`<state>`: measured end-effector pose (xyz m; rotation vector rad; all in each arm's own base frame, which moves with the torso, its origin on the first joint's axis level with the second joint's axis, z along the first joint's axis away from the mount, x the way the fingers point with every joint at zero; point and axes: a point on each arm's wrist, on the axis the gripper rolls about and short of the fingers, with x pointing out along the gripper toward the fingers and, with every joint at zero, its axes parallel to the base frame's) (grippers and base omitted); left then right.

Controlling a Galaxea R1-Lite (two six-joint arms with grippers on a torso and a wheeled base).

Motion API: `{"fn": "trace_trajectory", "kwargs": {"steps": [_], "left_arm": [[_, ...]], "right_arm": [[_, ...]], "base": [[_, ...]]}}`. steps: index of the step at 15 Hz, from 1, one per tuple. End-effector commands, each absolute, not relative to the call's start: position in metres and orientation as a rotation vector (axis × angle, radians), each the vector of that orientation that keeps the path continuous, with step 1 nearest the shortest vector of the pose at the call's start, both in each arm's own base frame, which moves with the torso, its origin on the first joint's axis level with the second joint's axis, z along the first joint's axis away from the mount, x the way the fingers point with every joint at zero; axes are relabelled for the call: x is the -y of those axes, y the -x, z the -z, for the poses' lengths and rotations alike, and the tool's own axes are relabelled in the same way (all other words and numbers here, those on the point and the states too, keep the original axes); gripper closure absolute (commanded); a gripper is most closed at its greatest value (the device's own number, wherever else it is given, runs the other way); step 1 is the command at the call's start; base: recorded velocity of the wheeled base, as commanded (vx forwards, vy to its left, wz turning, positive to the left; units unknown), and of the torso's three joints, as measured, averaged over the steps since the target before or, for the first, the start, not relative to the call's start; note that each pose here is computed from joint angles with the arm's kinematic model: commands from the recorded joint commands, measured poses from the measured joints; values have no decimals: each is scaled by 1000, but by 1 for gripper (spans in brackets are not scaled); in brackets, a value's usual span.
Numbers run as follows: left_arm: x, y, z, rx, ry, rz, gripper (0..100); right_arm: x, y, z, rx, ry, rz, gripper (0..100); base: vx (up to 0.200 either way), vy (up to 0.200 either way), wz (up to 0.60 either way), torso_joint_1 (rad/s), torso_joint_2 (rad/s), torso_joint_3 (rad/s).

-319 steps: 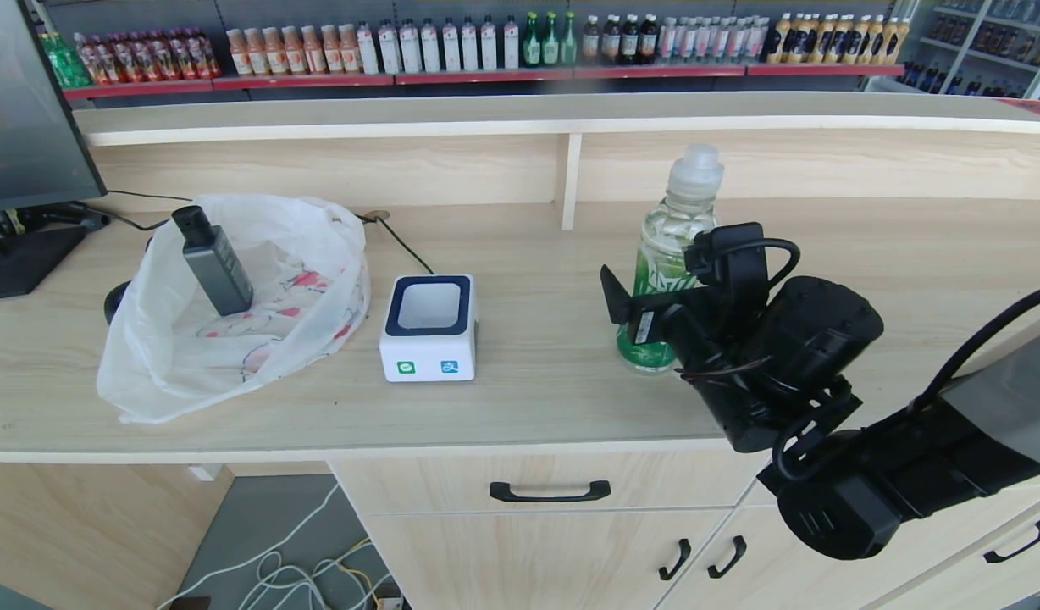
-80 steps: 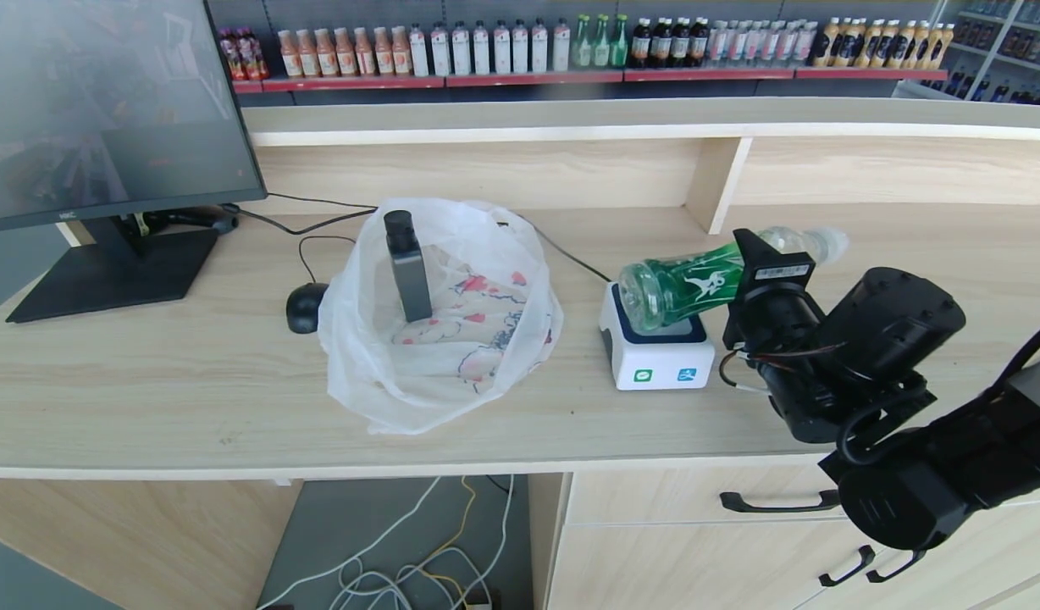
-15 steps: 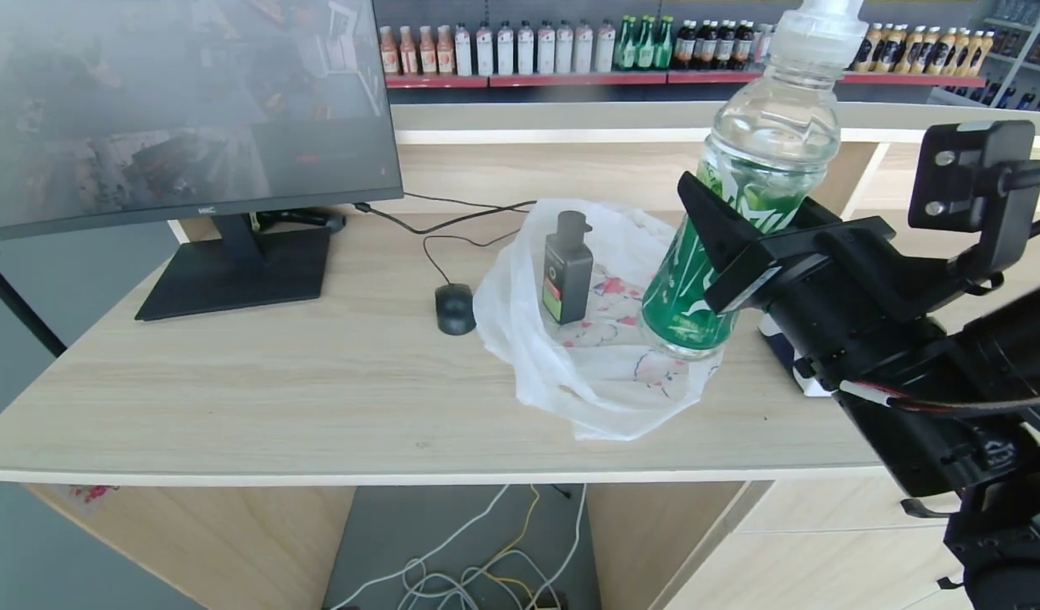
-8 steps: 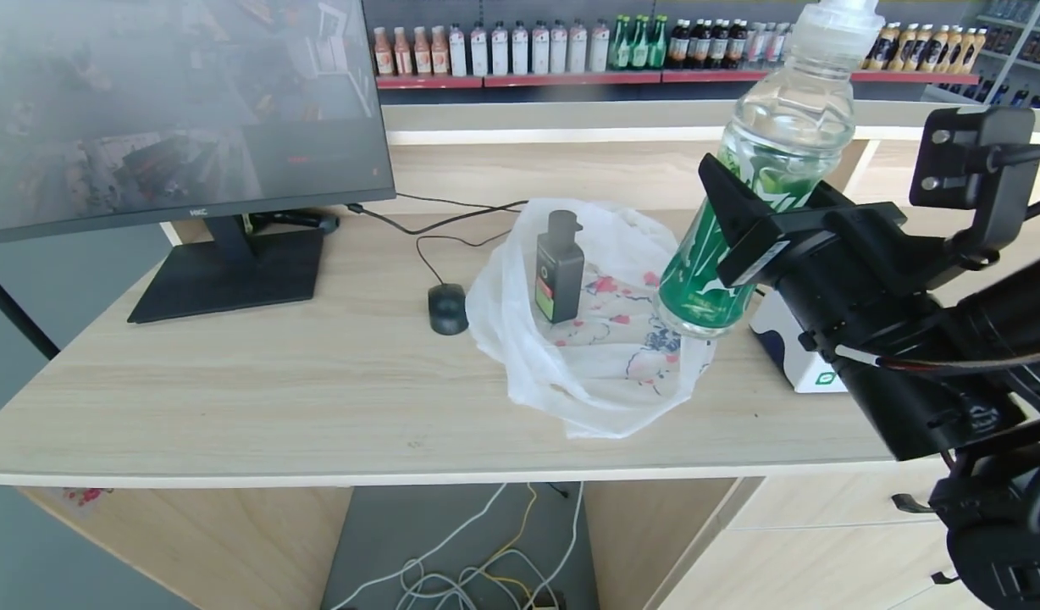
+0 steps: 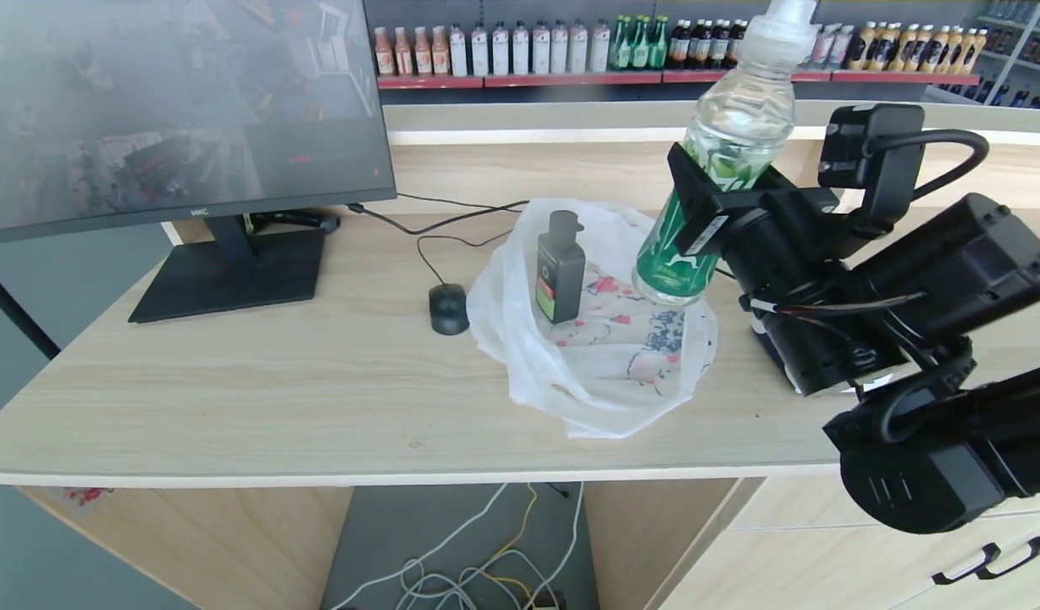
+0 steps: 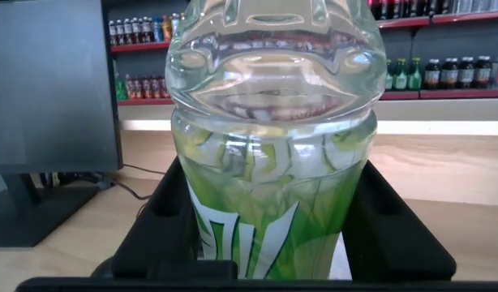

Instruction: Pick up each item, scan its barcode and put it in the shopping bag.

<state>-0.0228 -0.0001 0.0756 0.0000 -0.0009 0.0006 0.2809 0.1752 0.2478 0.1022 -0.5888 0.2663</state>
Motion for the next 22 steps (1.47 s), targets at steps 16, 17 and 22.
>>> {"fn": "trace_trajectory", "kwargs": {"steps": [16, 17, 22], "left_arm": [[0, 23, -76, 2, 0, -2, 0], [0, 23, -75, 0, 0, -2, 0], [0, 23, -76, 2, 0, -2, 0]], "right_arm": [[-187, -338, -196, 496, -46, -258, 100], [-188, -340, -193, 491, -42, -260, 100], [-195, -353, -176, 463, -33, -263, 100]], "base": [[0, 0, 0, 0, 0, 0], [0, 0, 0, 0, 0, 0], [0, 0, 0, 0, 0, 0]]}}
